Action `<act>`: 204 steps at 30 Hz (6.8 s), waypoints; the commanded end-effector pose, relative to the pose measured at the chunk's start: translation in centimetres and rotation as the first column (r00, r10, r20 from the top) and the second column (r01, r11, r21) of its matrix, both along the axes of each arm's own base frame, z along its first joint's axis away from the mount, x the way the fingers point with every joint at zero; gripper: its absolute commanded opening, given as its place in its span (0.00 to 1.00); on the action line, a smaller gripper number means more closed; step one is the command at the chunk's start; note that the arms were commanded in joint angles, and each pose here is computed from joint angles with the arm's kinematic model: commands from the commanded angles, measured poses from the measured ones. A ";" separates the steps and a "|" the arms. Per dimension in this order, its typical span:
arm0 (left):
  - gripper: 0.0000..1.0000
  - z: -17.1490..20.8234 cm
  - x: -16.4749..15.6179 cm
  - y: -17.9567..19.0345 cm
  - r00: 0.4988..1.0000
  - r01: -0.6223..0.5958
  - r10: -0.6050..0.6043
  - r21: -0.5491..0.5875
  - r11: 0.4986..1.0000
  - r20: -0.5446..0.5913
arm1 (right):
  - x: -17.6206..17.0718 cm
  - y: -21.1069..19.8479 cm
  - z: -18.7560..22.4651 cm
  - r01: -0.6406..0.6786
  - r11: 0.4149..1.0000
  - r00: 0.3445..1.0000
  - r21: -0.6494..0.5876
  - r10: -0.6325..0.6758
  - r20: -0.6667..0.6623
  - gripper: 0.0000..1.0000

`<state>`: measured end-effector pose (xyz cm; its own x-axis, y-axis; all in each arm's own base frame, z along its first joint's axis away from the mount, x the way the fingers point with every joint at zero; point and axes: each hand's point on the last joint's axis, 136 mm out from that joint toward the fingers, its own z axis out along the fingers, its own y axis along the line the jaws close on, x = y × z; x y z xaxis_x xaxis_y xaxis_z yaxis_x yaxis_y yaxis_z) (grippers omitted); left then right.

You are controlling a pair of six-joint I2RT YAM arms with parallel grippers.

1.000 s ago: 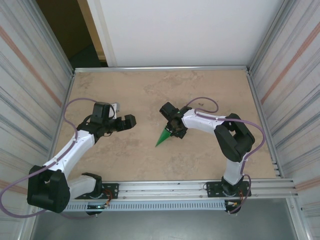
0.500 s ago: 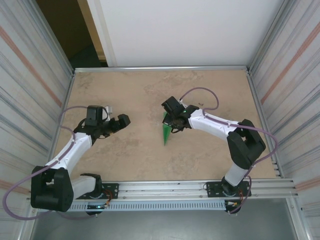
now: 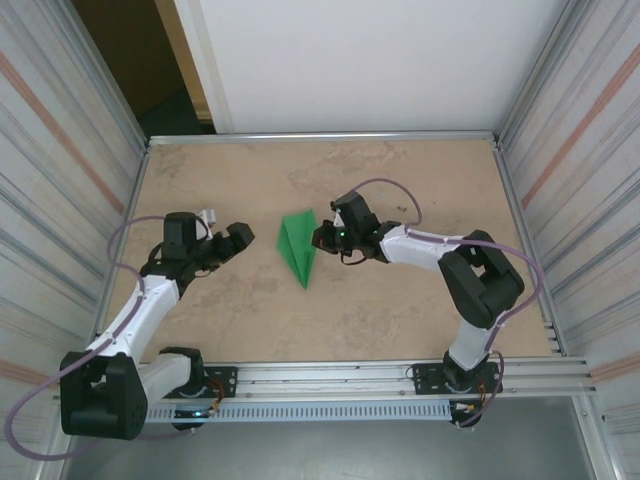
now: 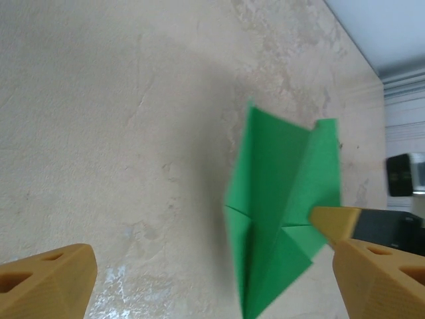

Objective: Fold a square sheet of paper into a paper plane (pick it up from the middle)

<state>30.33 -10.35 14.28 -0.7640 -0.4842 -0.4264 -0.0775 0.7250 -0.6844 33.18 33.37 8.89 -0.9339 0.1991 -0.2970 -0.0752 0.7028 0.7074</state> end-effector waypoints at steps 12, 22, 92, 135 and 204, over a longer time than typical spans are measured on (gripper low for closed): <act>0.81 -2.7 -0.5 -5.3 0.978 0.167 -0.171 -0.046 0.985 -0.118 | 0.3 -1.8 -3.8 -0.043 0.996 0.999 0.076 0.046 -0.028 0.02; 0.67 -5.5 0.3 -10.4 0.940 0.268 -0.279 -0.081 0.960 -0.196 | 0.2 -3.9 -6.1 0.002 0.999 0.997 0.036 0.001 -0.079 0.05; 0.06 -10.5 2.8 -13.2 0.899 0.328 -0.327 -0.048 0.943 -0.291 | -3.7 -4.4 -2.4 -0.042 0.978 0.999 -0.206 0.042 -0.001 0.46; 0.06 -8.1 2.6 -14.3 0.896 0.339 -0.362 -0.131 0.932 -0.257 | -4.4 0.0 -5.9 -0.165 0.915 0.985 -0.368 0.136 -0.103 0.33; 0.86 -3.5 1.7 -2.0 0.987 0.087 -0.064 0.158 0.984 -0.145 | 3.0 -8.9 -4.2 -0.100 0.759 0.995 -0.644 0.061 -0.082 0.08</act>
<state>33.20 -13.80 11.80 -0.8523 -0.3768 -0.3628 -0.0876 0.7866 -0.6113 36.41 25.07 5.92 -0.9456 -0.0064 -0.3254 -0.0674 0.9820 0.1766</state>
